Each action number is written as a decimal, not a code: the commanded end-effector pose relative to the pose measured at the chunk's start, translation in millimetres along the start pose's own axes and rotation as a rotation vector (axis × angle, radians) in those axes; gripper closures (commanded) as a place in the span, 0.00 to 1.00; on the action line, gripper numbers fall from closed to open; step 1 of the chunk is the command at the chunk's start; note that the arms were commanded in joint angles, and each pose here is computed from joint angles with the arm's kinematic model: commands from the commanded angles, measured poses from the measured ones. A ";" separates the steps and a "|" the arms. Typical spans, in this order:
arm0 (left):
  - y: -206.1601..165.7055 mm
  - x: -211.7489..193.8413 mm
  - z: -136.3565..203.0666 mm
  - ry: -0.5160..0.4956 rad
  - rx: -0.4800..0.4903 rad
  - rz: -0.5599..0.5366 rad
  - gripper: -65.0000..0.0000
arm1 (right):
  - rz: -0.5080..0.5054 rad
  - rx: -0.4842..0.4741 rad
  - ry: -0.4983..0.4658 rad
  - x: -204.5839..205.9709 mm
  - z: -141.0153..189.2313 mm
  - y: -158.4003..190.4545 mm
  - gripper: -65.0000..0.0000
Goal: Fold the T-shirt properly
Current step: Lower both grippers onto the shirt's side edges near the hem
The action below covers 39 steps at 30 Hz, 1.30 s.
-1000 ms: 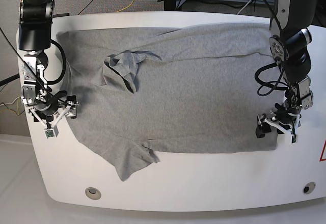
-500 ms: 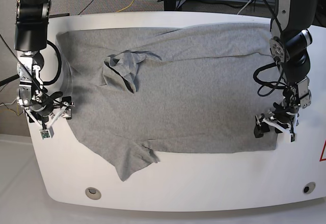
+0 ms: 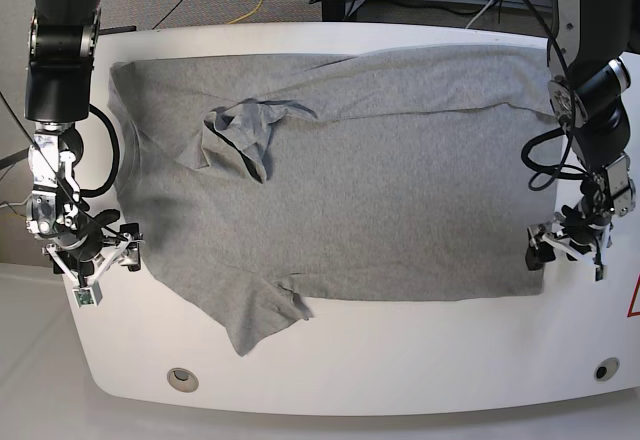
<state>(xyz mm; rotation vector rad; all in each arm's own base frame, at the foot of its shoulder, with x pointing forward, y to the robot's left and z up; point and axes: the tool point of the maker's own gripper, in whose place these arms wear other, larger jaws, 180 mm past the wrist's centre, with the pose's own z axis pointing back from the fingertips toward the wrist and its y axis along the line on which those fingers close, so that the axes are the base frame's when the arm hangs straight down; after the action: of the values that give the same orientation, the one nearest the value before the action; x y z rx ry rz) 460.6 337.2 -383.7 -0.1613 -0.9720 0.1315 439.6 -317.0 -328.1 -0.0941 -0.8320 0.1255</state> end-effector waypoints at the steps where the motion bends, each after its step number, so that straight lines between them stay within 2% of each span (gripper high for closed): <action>1: 8.4 44.7 6.0 -0.090 0.011 -0.009 0.15 | -0.009 -0.016 -0.054 23.8 3.3 -8.3 0.21; 15: 3.2 45.1 3.4 -0.114 0.001 0.001 0.15 | -0.066 -0.015 -0.030 7.0 -12.0 -11.1 0.21; 20: -7.1 29.6 -2.3 -0.130 -0.020 0.028 0.14 | -0.067 -0.009 -0.029 5.8 -13.1 -7.6 0.21; 39: -27.5 -7.0 -13.8 -0.091 -0.062 0.122 0.14 | -0.063 -0.007 0.010 -16.6 -13.9 -5.2 0.21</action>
<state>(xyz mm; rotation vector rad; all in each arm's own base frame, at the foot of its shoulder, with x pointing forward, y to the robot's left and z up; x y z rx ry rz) 461.2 301.7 -404.5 -0.2714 -1.0341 0.2151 426.1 -315.7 -372.7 -0.0575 -0.7572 0.0689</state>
